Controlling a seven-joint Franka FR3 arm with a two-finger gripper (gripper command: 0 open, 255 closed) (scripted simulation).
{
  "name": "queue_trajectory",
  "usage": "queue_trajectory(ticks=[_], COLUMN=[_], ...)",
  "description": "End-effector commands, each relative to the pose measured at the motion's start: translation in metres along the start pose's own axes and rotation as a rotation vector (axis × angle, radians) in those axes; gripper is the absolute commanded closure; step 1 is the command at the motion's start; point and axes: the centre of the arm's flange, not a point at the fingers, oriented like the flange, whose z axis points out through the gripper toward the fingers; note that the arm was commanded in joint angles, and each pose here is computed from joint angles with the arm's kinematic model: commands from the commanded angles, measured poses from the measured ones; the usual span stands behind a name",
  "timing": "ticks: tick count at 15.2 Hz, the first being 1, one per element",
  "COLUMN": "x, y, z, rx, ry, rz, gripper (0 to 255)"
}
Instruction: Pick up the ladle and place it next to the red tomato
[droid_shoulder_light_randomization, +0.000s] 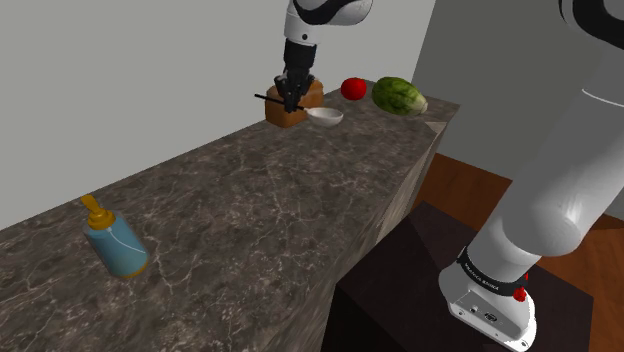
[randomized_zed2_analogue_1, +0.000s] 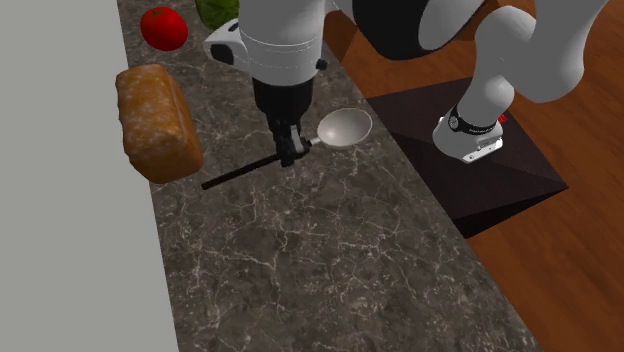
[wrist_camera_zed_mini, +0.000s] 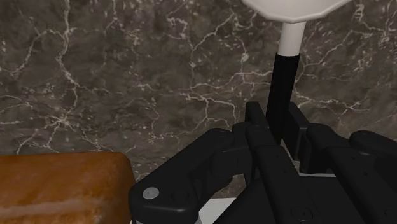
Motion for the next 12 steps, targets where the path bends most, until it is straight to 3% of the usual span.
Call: queue_trajectory(ticks=[1, 12], x=[0.003, 0.014], y=[0.026, 0.170], z=[-0.002, -0.014], rx=[0.000, 0.000], ry=[0.000, 0.000], rz=[-0.002, -0.002], gripper=[255, 255])
